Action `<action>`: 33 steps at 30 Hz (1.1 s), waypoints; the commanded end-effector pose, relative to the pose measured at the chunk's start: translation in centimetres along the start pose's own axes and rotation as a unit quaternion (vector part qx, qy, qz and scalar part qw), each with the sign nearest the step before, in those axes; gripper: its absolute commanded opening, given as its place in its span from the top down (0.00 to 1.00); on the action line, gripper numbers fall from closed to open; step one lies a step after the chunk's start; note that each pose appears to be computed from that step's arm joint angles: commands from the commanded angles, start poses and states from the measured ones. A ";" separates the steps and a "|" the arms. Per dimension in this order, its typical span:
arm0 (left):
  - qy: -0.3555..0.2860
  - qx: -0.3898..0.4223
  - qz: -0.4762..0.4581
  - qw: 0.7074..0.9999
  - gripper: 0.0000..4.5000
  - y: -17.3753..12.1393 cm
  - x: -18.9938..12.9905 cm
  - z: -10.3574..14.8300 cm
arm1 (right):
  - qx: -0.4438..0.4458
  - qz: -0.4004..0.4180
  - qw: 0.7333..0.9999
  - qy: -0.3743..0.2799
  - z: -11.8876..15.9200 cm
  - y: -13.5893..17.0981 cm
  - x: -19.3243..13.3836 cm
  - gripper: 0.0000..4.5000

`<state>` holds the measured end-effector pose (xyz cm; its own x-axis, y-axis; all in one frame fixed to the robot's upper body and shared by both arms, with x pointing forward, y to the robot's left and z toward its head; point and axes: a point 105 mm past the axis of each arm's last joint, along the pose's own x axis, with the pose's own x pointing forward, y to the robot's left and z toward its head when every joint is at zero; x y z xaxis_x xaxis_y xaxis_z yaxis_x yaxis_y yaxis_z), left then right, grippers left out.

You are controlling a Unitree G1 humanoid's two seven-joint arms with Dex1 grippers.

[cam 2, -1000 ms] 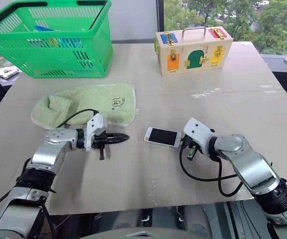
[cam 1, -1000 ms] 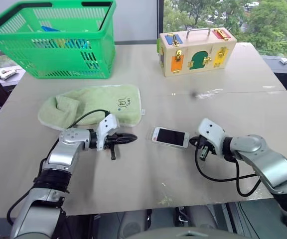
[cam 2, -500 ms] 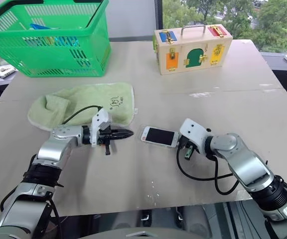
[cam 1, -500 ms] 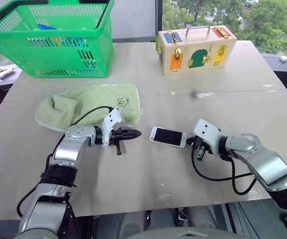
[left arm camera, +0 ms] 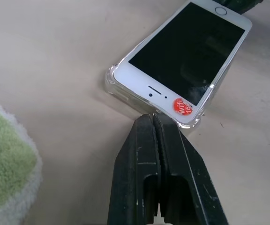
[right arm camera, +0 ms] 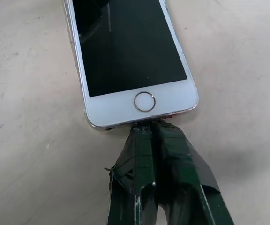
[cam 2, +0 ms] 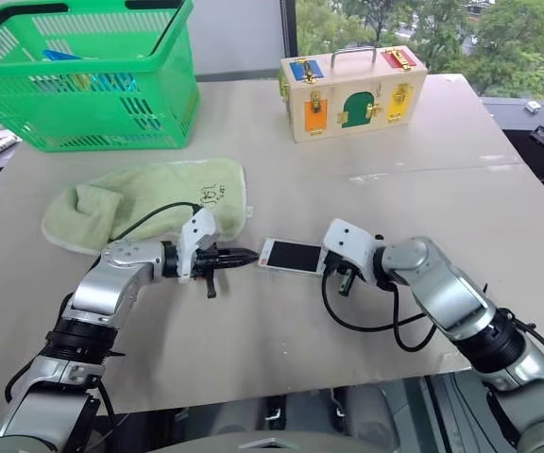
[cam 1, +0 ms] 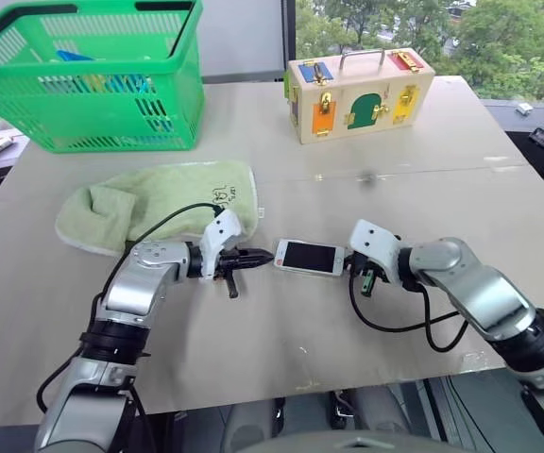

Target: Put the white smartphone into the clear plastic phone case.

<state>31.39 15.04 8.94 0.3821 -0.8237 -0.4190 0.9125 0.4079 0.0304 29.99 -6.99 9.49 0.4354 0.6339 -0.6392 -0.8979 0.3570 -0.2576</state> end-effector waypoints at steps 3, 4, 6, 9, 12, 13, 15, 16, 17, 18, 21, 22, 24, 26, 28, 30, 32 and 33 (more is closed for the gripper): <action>-0.031 0.021 -0.037 0.999 0.99 -1.7 0.6 2.0 | -0.047 0.043 0.997 -0.032 2.3 1.0 1.8 1.00; -0.033 0.019 -0.036 0.999 0.99 -1.8 0.6 2.2 | -0.051 0.052 0.997 -0.038 2.6 1.3 1.9 1.00; -0.038 0.015 -0.036 0.999 0.99 -2.1 0.5 2.6 | -0.054 0.070 0.995 -0.049 2.9 1.9 1.8 1.00; -0.043 -0.008 -0.017 0.999 0.99 -2.0 -0.6 2.8 | -0.057 0.063 0.996 -0.040 2.3 1.5 1.4 1.00; -0.031 -0.021 0.011 0.999 0.99 -1.2 -1.7 2.3 | -0.051 0.035 0.998 -0.034 1.7 0.2 0.7 1.00; -0.026 -0.024 0.019 0.999 0.99 -0.9 -2.0 2.1 | -0.050 0.027 0.998 -0.030 1.4 -0.2 0.4 1.00; -0.018 -0.025 0.032 0.999 0.99 -0.2 -2.5 1.9 | -0.050 0.013 0.998 -0.023 0.9 -0.8 -0.2 1.00; -0.016 -0.025 0.040 0.999 0.99 0.2 -2.7 1.9 | -0.047 0.003 0.999 -0.018 0.6 -1.2 -0.6 1.00; -0.017 -0.026 0.045 0.998 0.99 0.5 -2.9 2.0 | -0.045 -0.004 0.999 -0.014 0.4 -1.5 -1.0 1.00; -0.019 -0.029 0.050 0.998 0.99 0.8 -3.0 2.1 | -0.044 -0.008 0.999 -0.013 0.3 -1.6 -1.2 1.00; -0.013 -0.031 0.057 0.998 0.99 1.3 -3.5 1.7 | -0.039 -0.012 0.999 -0.020 0.6 -1.6 -1.6 1.00; -0.007 -0.031 0.060 0.998 0.99 1.5 -3.6 1.4 | -0.036 -0.013 0.999 -0.025 0.8 -1.5 -1.6 1.00; 0.005 -0.028 0.063 0.998 0.99 1.8 -3.7 0.8 | -0.030 -0.013 0.999 -0.034 1.3 -1.4 -1.7 1.00; 0.013 -0.021 0.062 0.998 0.99 1.9 -3.4 0.3 | -0.027 -0.012 0.999 -0.037 1.5 -1.2 -1.7 1.00; 0.015 -0.014 0.057 0.998 0.99 1.8 -2.8 0.2 | -0.028 -0.013 0.999 -0.035 1.6 -1.1 -1.7 1.00; 0.010 -0.013 0.048 0.999 0.99 1.5 -2.2 0.3 | -0.030 -0.013 0.999 -0.033 1.6 -1.1 -1.6 1.00; 0.007 -0.011 0.039 0.999 0.99 1.1 -1.6 0.4 | -0.034 -0.009 0.999 -0.031 1.8 -1.0 -1.4 1.00; 0.006 -0.011 0.036 0.999 0.99 0.9 -1.4 0.4 | -0.037 -0.005 0.999 -0.030 1.9 -0.8 -1.2 1.00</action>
<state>31.76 17.08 9.30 0.4541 -0.7766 -0.4366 0.8656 0.5007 0.0097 30.29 -7.41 10.67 0.4338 0.6543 -0.6195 -0.9007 0.3328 -0.2792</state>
